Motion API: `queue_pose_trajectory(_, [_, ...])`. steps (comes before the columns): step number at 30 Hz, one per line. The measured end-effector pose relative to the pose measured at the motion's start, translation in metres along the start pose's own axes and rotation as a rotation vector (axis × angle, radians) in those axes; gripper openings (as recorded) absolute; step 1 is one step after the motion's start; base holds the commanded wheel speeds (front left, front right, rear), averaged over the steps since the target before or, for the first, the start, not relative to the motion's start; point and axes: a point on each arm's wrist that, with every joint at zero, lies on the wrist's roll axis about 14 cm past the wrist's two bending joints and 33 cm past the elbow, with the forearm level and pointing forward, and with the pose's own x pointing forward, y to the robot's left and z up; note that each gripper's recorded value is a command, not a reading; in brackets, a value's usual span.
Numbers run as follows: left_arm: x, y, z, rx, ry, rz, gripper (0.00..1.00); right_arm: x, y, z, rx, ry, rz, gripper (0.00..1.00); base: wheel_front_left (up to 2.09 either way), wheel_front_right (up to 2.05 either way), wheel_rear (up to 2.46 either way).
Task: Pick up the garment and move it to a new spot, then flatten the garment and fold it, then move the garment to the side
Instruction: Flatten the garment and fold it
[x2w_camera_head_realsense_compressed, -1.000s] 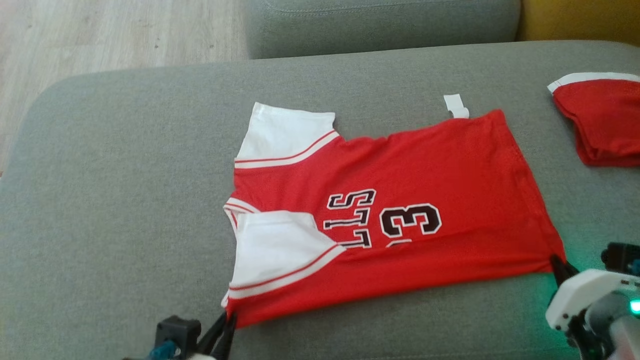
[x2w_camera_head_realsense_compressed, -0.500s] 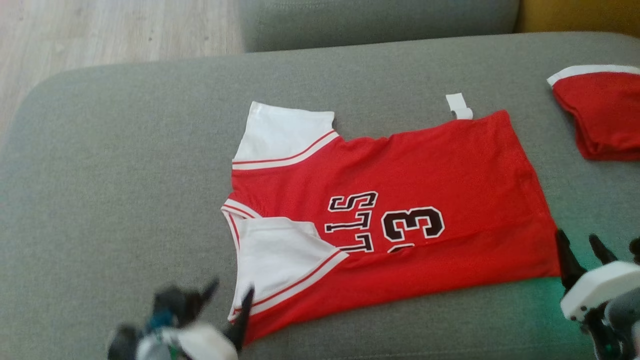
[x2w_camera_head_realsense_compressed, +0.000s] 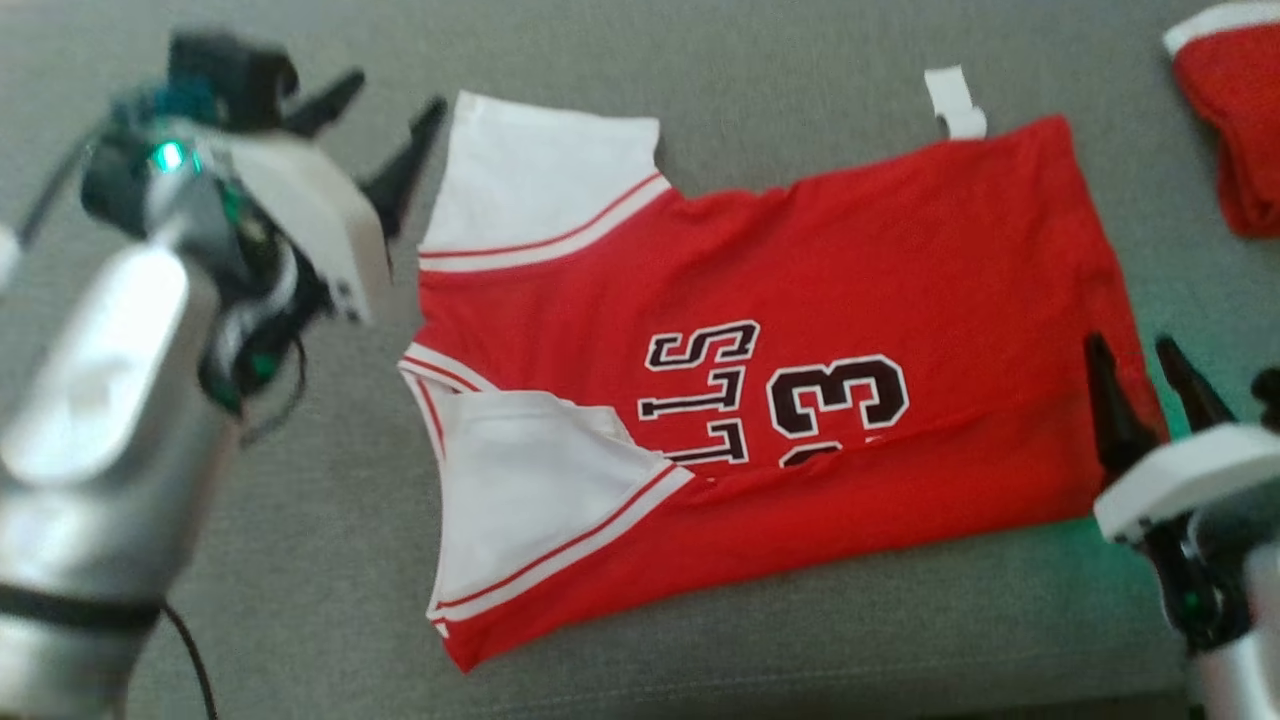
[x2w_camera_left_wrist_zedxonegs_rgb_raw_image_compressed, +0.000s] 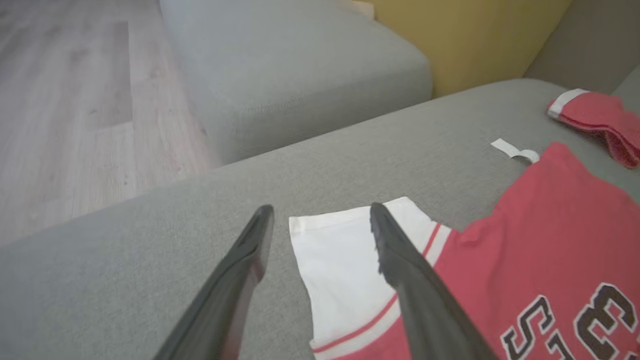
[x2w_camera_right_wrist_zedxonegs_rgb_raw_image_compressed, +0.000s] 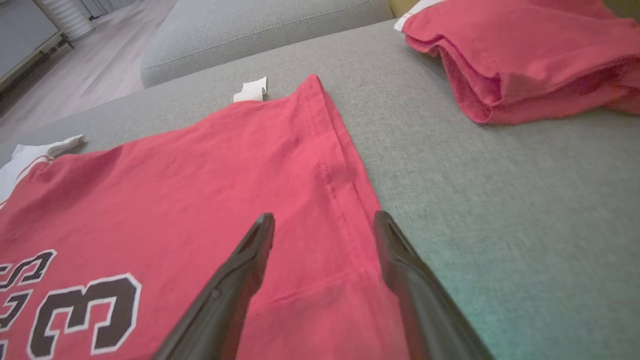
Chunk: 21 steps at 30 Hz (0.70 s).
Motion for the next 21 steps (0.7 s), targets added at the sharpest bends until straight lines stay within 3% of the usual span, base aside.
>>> queue_pose_trajectory(7, [0.063,0.032,-0.042,-0.018,0.228,0.005,1.0,0.022,-0.008,-0.003,0.005,0.019,-0.017,1.0,0.0,0.0,0.0])
queue_pose_trajectory(14, [0.102,0.036,-0.093,0.001,0.389,-0.013,1.0,0.023,-0.034,-0.022,0.025,0.058,-0.085,1.0,0.0,0.0,0.0])
queue_pose_trajectory(21, [0.114,0.035,-0.108,0.009,0.429,-0.018,1.0,0.025,-0.04,-0.02,0.035,0.044,-0.102,1.0,0.0,0.0,0.0])
